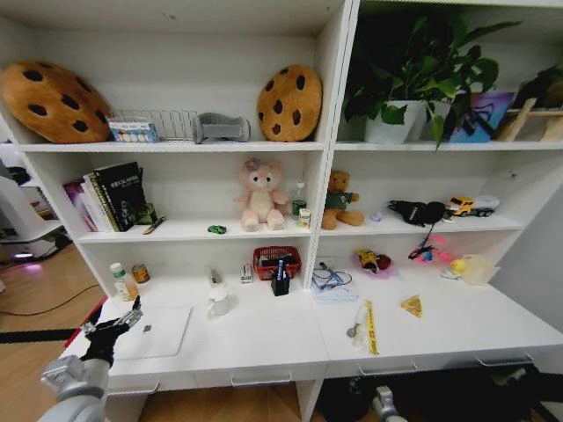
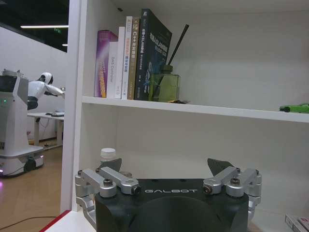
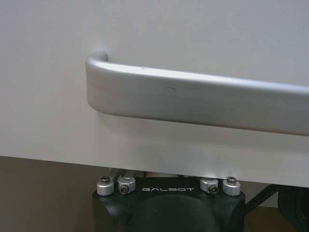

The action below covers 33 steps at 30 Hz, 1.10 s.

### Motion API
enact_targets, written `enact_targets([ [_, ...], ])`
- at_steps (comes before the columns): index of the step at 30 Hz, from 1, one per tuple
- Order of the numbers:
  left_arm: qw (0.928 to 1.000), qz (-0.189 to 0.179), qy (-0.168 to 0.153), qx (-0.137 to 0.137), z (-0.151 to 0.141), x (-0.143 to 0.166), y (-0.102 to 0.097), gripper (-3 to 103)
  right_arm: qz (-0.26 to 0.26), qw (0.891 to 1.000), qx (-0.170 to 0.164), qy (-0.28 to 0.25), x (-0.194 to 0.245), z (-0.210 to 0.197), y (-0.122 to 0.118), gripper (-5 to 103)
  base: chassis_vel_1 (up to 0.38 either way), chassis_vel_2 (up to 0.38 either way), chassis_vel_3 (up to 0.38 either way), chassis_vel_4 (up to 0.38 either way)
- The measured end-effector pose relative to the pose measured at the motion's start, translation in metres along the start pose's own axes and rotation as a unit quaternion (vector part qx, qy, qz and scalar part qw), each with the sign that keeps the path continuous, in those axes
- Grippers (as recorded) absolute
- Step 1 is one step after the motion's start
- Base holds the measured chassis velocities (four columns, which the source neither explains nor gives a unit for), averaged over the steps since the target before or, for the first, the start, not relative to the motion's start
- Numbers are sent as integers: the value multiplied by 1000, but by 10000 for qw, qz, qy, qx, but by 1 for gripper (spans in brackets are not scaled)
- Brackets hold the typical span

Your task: Organize the objects on the table.

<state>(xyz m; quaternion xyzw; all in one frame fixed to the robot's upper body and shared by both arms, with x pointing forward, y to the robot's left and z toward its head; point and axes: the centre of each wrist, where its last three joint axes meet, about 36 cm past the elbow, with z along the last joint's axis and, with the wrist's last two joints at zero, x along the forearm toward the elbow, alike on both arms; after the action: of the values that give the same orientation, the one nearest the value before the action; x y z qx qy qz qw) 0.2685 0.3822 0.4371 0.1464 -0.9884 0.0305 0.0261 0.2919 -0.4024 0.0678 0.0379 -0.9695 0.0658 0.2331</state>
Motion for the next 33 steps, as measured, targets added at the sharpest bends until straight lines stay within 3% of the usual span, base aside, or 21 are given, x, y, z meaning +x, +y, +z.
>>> enact_targets([
  [2,10000,-1,-1,1,0,0,0,100,1,10000,20,-6,1,-1,-2,42,0,0,0,0],
  [9,10000,15,-32,-3,-2,0,-1,100,11,10000,42,-18,6,0,-7,64,0,0,0,0],
  [11,10000,15,-61,-5,-4,0,0,100,-7,10000,51,-23,12,2,-6,80,0,0,0,0],
  [16,10000,10,-89,9,-7,1,0,100,-55,9999,77,77,28,15,0,95,0,0,0,0],
  [24,10000,-11,-95,19,-7,5,1,100,-165,9996,47,215,55,35,15,100,0,0,0,0],
  [27,9999,-23,-145,48,-10,8,2,100,-182,9994,-67,293,100,56,31,100,0,0,0,0],
  [33,9997,-36,-193,119,-11,11,1,100,-243,9997,-83,-26,145,54,44,100,0,0,0,0],
])
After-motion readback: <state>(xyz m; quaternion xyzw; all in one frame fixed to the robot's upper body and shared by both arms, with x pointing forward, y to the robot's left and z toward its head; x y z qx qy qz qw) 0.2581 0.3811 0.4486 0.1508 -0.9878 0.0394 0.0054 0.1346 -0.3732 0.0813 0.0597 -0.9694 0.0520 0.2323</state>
